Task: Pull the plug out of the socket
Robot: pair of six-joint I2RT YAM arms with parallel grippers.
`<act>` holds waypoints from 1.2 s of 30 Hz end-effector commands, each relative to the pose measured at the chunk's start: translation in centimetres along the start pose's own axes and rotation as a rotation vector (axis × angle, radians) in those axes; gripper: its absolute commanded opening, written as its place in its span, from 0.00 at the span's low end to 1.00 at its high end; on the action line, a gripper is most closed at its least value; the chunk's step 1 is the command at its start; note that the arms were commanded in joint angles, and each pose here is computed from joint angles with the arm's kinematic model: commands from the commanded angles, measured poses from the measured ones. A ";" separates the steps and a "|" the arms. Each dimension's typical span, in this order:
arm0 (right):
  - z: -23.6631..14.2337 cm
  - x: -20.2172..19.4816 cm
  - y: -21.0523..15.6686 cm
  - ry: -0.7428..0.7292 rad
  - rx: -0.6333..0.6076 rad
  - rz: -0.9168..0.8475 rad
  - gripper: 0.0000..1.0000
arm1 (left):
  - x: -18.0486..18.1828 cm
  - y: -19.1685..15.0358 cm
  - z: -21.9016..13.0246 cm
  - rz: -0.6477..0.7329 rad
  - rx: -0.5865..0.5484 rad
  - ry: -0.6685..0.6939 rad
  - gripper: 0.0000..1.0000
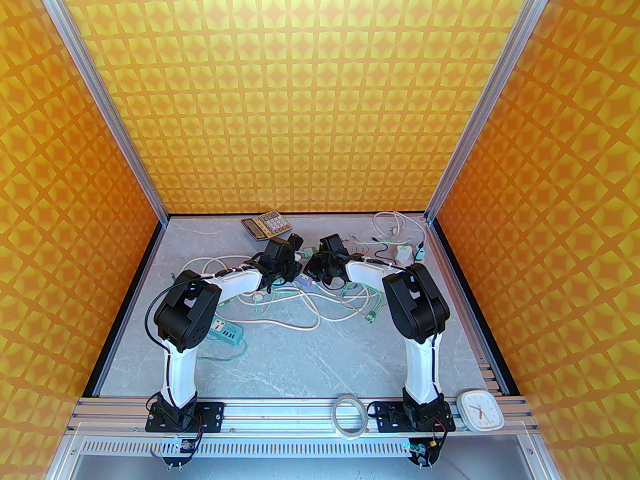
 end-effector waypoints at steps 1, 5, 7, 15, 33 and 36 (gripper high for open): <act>1.6 -4.0 -2.4 -0.221 0.113 0.047 0.00 | -0.4 1.6 -0.7 -0.044 -0.010 0.007 0.17; 1.9 -4.3 -2.4 -0.268 0.147 0.039 0.00 | -0.2 2.5 -1.4 -0.101 -0.038 -0.024 0.14; 2.0 -4.3 -2.3 -0.267 0.157 0.037 0.00 | -0.5 2.8 -1.7 -0.106 -0.048 -0.039 0.14; 2.2 -4.2 -2.2 -0.258 0.147 0.035 0.00 | -3.4 2.2 -1.3 0.051 -0.036 0.036 0.13; 2.2 -4.2 -2.2 -0.256 0.147 0.023 0.00 | -0.6 5.2 -4.3 -0.144 -0.114 -0.040 0.09; 2.2 -4.1 -2.2 -0.245 0.147 0.022 0.00 | -1.9 5.1 -3.9 -0.064 -0.094 -0.006 0.09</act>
Point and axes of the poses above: each hand's point on the last joint's axis, 136 mm out from that joint toward the fingers, its own z axis out along the fingers, its own x axis along the line the jaws close on, y = z × x, the point moved 10 cm from there along -z, back along the fingers, and after that the axes turned 9 degrees about -z, right-handed, at the moved point
